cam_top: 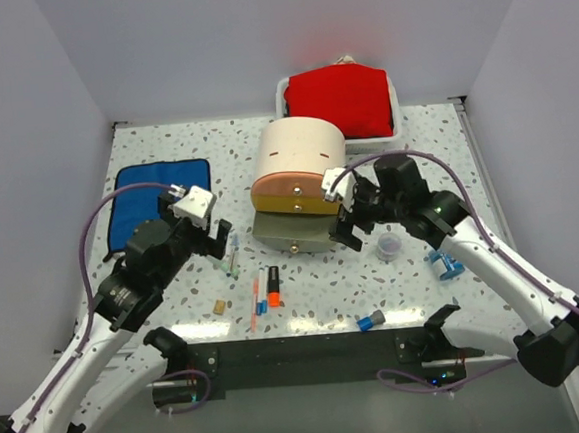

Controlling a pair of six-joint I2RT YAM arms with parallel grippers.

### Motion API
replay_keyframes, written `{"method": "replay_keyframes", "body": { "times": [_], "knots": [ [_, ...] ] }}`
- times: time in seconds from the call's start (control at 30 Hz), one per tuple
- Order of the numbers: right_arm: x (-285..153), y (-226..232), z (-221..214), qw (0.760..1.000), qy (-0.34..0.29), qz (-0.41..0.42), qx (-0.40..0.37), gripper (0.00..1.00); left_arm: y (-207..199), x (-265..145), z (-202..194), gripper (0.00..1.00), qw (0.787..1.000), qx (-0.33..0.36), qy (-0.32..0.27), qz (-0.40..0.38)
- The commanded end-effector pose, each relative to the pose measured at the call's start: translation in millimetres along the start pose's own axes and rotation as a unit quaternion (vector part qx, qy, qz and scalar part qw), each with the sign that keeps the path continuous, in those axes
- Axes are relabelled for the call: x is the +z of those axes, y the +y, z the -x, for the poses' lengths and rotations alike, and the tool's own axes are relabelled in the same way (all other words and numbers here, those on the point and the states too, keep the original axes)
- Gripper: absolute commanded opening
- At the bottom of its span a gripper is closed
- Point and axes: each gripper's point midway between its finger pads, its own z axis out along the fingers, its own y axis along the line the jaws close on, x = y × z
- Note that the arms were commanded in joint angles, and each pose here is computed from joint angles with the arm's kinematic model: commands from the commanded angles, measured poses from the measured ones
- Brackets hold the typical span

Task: Sort the stationery into containers
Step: Pick up the pen from the center of the board.

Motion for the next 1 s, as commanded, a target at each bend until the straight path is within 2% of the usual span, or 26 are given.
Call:
{"method": "replay_keyframes", "body": {
  "times": [0.0, 0.03, 0.13, 0.2, 0.27, 0.3, 0.37, 0.4, 0.43, 0.5, 0.6, 0.67, 0.7, 0.73, 0.77, 0.97],
  "knots": [
    [17.1, 17.6, 11.0, 0.994, 0.028, 0.062, -0.087, 0.99, 38.6, -8.4, -4.2, 1.00, 0.997, 0.010, 0.047, 0.061],
    [24.4, 14.5, 14.8, 0.995, 0.029, 0.058, -0.081, 0.99, 51.1, -8.5, -2.6, 1.00, 0.995, 0.003, 0.057, 0.086],
    [45.0, 15.7, 32.7, 0.994, 0.048, 0.082, -0.045, 0.99, 50.9, 1.8, -17.4, 1.00, 0.986, -0.031, 0.154, 0.064],
    [54.3, 13.3, 55.0, 0.996, 0.037, 0.082, -0.020, 0.99, 35.9, 7.1, -59.3, 1.00, 0.956, -0.079, 0.278, 0.047],
    [57.6, 18.2, 62.2, 0.996, 0.019, 0.088, -0.022, 0.99, 24.8, 16.9, -48.1, 0.98, 0.957, -0.125, 0.262, 0.021],
    [53.9, 17.1, 78.5, 0.996, -0.018, 0.074, -0.039, 0.99, 23.1, 22.0, -50.8, 0.98, 0.954, -0.137, 0.266, 0.022],
    [54.0, 19.7, 73.8, 0.997, -0.030, 0.062, -0.042, 0.99, 25.0, 31.0, -59.3, 0.93, 0.946, -0.154, 0.283, 0.036],
    [46.1, 16.3, 81.9, 0.997, -0.048, 0.044, -0.041, 0.99, 29.2, 39.4, -70.5, 0.91, 0.938, -0.159, 0.304, 0.044],
    [44.6, 15.7, 79.3, 0.998, -0.046, 0.038, -0.035, 0.99, 32.4, 43.8, -73.7, 0.86, 0.938, -0.155, 0.307, 0.048],
    [32.4, 11.6, 80.2, 0.999, -0.045, 0.015, -0.020, 0.99, 37.7, 53.8, -84.2, 0.82, 0.932, -0.160, 0.320, 0.053],
    [16.0, 8.5, 83.7, 0.998, -0.054, -0.007, -0.010, 0.99, 25.2, 66.2, -101.8, 0.74, 0.925, -0.152, 0.349, 0.008],
    [10.6, 4.5, 82.2, 0.998, -0.050, -0.022, -0.006, 0.99, 18.0, 76.9, -119.6, 0.63, 0.914, -0.145, 0.378, -0.017],
    [7.4, 1.9, 83.6, 0.998, -0.052, -0.031, -0.002, 0.99, 17.4, 79.2, -122.7, 0.61, 0.912, -0.143, 0.385, -0.020],
    [2.3, -8.6, 84.9, 0.997, -0.051, -0.062, 0.005, 0.99, 13.0, 85.1, -124.6, 0.54, 0.914, -0.136, 0.379, -0.041],
    [-0.6, -15.0, 86.3, 0.995, -0.056, -0.077, 0.016, 0.99, 10.9, 86.4, -132.8, 0.51, 0.908, -0.136, 0.392, -0.047],
    [-9.6, -43.0, 102.6, 0.986, -0.087, -0.137, 0.028, 0.99, 2.9, 90.1, -163.1, 0.54, 0.893, -0.152, 0.421, -0.045]
  ]
}}
